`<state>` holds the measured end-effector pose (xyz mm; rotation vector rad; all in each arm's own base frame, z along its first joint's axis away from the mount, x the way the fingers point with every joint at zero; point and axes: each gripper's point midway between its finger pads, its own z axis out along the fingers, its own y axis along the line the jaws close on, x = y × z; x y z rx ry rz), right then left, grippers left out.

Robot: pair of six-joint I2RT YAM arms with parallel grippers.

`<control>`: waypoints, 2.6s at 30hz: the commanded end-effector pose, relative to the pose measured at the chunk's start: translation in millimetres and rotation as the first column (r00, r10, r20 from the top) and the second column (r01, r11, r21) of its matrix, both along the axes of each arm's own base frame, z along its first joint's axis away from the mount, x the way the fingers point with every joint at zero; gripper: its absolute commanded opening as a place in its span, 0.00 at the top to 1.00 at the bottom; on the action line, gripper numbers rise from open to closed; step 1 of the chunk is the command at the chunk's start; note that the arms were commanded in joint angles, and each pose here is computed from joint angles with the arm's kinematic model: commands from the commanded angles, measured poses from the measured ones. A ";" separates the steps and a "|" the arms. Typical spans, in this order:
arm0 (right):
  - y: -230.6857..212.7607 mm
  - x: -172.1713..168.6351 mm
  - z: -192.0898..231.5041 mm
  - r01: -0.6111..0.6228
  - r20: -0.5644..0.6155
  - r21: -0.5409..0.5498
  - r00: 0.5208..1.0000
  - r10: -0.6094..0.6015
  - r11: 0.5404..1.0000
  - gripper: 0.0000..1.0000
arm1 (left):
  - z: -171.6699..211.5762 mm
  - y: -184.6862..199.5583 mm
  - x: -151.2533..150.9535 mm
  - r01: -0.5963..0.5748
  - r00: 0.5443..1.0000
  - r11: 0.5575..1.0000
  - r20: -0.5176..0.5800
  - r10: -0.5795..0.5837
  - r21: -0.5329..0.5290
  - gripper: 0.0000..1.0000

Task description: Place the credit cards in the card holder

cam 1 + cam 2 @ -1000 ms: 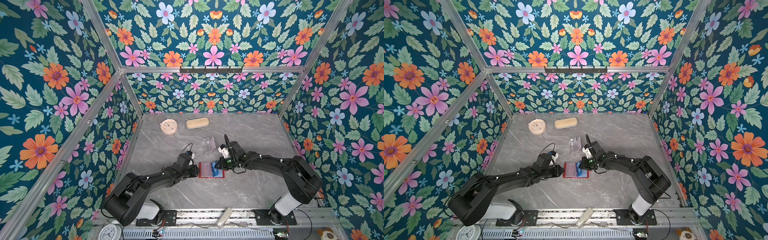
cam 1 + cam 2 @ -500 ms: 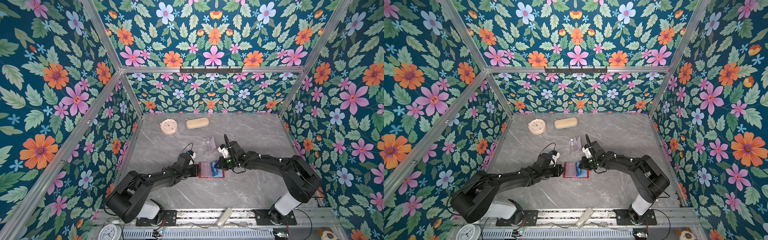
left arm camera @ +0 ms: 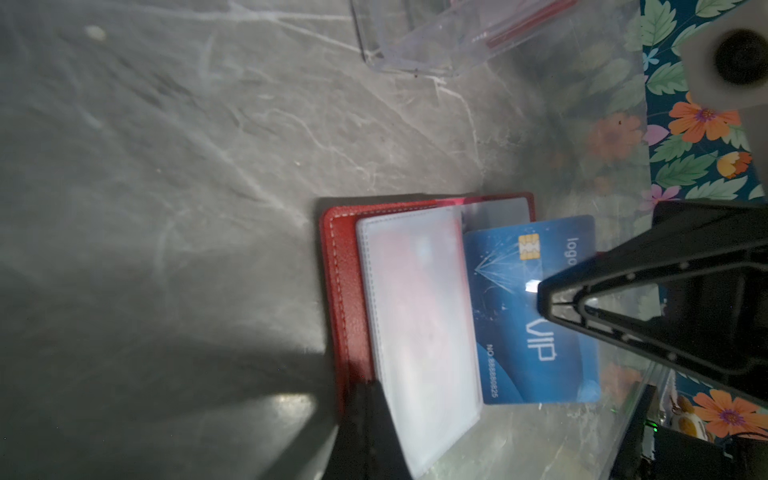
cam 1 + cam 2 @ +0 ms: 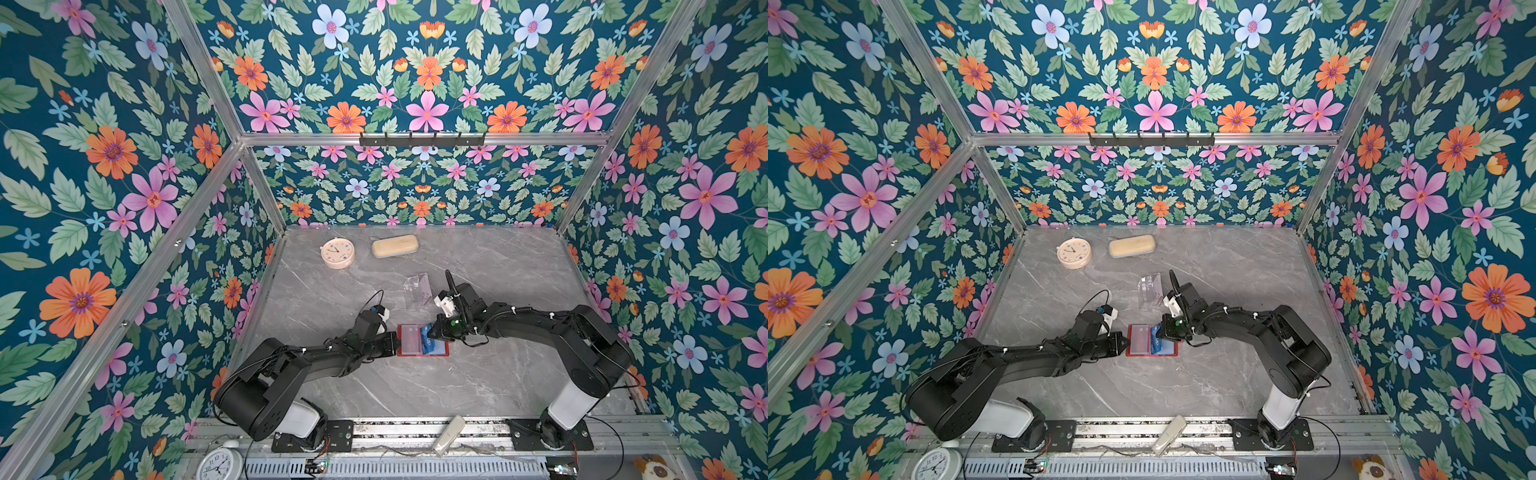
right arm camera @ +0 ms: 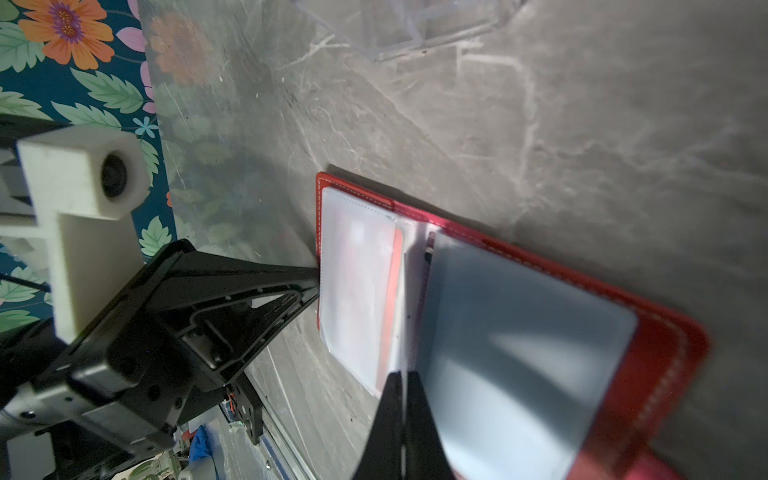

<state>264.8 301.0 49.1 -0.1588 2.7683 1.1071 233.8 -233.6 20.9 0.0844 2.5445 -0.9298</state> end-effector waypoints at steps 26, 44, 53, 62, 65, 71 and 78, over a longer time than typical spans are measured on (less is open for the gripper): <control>-1.5 8.0 -5.9 0.069 -0.067 0.032 0.996 -0.066 0.997 1.00 | -19.5 10.5 -21.5 -0.029 0.997 0.997 -0.074 0.034 0.076 1.00; 7.4 6.3 -7.3 0.040 -0.105 0.077 0.994 -0.032 0.996 1.00 | -20.6 11.8 -20.9 -0.028 0.997 0.995 -0.072 0.034 0.094 1.00; 1.1 12.7 -7.2 0.110 -0.075 0.071 0.992 -0.105 0.991 1.00 | -21.8 13.6 -20.9 -0.033 0.997 0.994 -0.071 0.040 0.103 1.00; 4.0 6.7 -14.9 0.099 -0.108 0.095 0.990 -0.088 0.991 1.00 | -23.4 15.1 -21.7 -0.035 0.996 0.994 -0.075 0.044 0.107 1.00; 5.2 5.4 -16.9 0.093 -0.114 0.098 0.990 -0.082 0.991 1.00 | -23.6 15.2 -22.0 -0.035 0.996 0.994 -0.075 0.044 0.107 1.00; 4.4 4.9 -18.5 0.095 -0.115 0.091 0.990 -0.085 0.991 1.00 | -22.9 15.2 -21.5 -0.039 0.996 0.994 -0.074 0.047 0.105 1.00; 2.0 2.5 -18.1 0.080 -0.101 0.045 0.992 -0.075 0.996 0.76 | -23.8 16.0 -22.1 -0.039 0.996 0.993 -0.076 0.047 0.110 1.00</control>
